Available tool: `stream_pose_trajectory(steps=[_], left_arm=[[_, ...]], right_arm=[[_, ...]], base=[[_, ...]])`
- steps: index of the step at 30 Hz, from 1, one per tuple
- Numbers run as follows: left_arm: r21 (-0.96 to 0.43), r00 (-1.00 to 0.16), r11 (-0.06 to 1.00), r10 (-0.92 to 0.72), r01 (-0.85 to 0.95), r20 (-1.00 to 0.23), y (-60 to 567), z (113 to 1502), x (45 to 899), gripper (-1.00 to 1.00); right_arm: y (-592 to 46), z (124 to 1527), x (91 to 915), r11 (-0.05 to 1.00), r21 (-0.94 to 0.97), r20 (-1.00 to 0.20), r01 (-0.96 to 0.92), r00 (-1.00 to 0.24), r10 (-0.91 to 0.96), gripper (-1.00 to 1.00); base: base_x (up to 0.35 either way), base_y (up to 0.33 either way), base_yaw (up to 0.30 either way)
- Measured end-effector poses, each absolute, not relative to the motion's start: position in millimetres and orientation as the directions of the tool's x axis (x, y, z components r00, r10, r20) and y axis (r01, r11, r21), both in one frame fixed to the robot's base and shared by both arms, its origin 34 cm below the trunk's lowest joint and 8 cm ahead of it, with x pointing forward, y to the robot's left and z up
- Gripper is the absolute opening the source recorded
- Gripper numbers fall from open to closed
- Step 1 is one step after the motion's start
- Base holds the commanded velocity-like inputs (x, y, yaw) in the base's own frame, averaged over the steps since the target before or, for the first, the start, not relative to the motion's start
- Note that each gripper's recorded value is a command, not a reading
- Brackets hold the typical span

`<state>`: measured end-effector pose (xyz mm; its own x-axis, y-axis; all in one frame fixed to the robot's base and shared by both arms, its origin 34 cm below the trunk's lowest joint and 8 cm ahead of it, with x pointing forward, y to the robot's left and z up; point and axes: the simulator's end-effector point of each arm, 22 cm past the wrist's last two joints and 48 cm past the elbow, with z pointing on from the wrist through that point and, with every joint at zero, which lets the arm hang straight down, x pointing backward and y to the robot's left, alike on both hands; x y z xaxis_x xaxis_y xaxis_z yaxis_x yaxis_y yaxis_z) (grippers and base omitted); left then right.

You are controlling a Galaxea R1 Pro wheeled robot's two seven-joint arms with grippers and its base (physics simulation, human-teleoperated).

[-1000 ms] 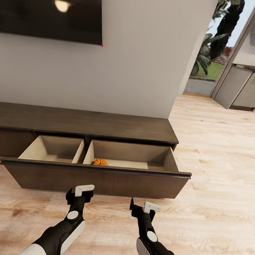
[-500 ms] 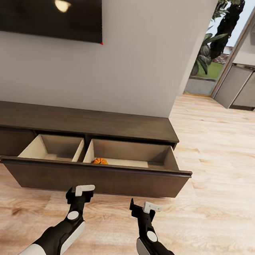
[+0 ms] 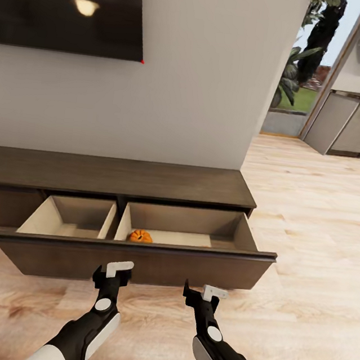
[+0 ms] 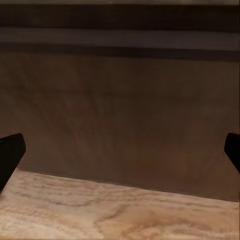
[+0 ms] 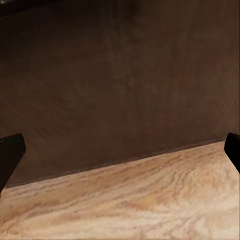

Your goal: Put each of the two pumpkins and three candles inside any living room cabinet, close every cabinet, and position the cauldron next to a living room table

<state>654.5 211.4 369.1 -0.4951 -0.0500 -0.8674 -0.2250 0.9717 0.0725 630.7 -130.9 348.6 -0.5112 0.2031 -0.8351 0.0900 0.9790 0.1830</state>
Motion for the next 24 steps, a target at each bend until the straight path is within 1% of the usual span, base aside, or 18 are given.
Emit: stream_pose_trajectory(steps=[10, 15, 20, 24], left_arm=[[0.073, -0.496, 0.972, -0.05, -0.225, -0.867, 211.6, 368.5, 654.2, 1.0], [0.073, -0.497, 0.972, -0.049, -0.225, -0.867, 211.6, 368.3, 654.1, 1.0], [0.068, -0.502, 0.97, -0.06, -0.232, -0.863, 212.5, 365.8, 652.3, 1.0], [0.069, -0.502, 0.97, -0.059, -0.232, -0.863, 212.6, 365.8, 652.4, 1.0]], right_arm=[[-130.9, 348.6, 630.8, 0.979, 0.183, -0.835, 0.09, -0.511, 0.203, 1.0], [-131.0, 348.3, 630.7, 0.979, 0.184, -0.835, 0.091, -0.512, 0.204, 1.0], [-130.9, 348.4, 630.8, 0.979, 0.183, -0.835, 0.09, -0.511, 0.203, 1.0], [-130.9, 348.0, 630.4, 0.979, 0.183, -0.835, 0.09, -0.512, 0.203, 1.0]], base=[[0.167, 0.006, 0.0], [0.067, 0.0, 0.0], [0.138, 0.0, 0.0], [0.032, 0.0, 0.0]])
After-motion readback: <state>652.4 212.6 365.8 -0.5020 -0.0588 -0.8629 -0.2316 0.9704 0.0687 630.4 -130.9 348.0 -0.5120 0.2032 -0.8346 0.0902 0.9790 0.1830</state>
